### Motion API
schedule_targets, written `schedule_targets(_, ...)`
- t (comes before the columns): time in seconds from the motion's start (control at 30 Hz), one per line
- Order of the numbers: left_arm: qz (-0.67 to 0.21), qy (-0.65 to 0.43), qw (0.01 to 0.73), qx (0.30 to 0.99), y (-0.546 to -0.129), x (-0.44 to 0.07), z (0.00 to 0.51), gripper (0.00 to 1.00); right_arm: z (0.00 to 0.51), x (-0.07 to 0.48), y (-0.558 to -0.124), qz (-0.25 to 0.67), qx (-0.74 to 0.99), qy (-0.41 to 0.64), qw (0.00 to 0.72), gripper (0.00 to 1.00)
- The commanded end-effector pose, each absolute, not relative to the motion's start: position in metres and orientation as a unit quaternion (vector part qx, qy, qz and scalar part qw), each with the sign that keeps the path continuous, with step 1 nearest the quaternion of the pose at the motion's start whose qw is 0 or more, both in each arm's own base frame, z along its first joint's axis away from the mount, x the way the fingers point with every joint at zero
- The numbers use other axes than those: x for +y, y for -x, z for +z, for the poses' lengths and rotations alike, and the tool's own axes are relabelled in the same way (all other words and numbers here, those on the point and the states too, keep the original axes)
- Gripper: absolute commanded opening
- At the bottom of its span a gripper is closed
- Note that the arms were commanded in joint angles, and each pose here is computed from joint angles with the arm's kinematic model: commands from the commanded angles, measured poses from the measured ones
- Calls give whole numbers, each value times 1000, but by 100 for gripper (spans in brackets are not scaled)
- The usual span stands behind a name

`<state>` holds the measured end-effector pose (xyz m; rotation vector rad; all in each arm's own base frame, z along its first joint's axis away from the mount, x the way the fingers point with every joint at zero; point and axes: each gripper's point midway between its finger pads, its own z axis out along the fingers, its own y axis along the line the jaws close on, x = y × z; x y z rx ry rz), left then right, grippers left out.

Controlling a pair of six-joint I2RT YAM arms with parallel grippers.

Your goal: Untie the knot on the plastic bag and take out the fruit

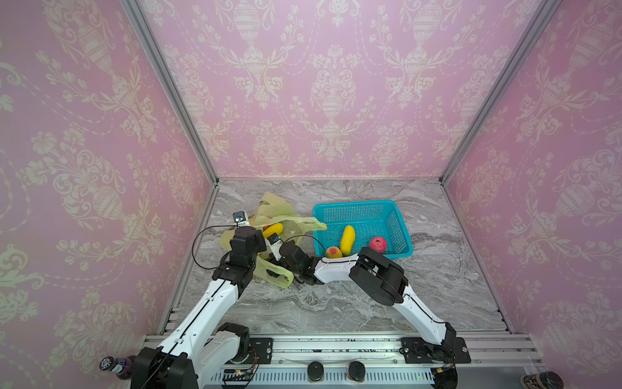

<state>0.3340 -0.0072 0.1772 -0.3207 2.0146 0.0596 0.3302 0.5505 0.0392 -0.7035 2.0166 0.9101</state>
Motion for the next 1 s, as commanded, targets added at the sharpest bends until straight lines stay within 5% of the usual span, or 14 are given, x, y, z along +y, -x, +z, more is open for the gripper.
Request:
schedule_targets(0.0, 56, 153, 512, 843, -329, 4, 170, 0, 68, 539, -344, 373, 786, 247, 426, 47)
schedule_targets(0.17, 57, 153, 514, 842, -329, 4, 169, 0, 77, 534, -343, 380, 777, 250, 435, 35)
schedule_targets(0.33, 48, 149, 510, 846, -331, 1, 167, 0, 88, 532, -341, 385, 761, 263, 452, 34)
schedule_targets(0.57, 18, 133, 513, 848, -335, -11, 168, 0, 93, 528, -378, 382, 777, 216, 451, 78)
schedule_targets(0.73, -25, 106, 518, 849, -339, -29, 170, 0, 92, 538, -400, 404, 790, 177, 425, 89)
schedule_targets(0.97, -99, 61, 529, 841, -343, -59, 178, 0, 61, 545, -415, 377, 822, 148, 400, 91)
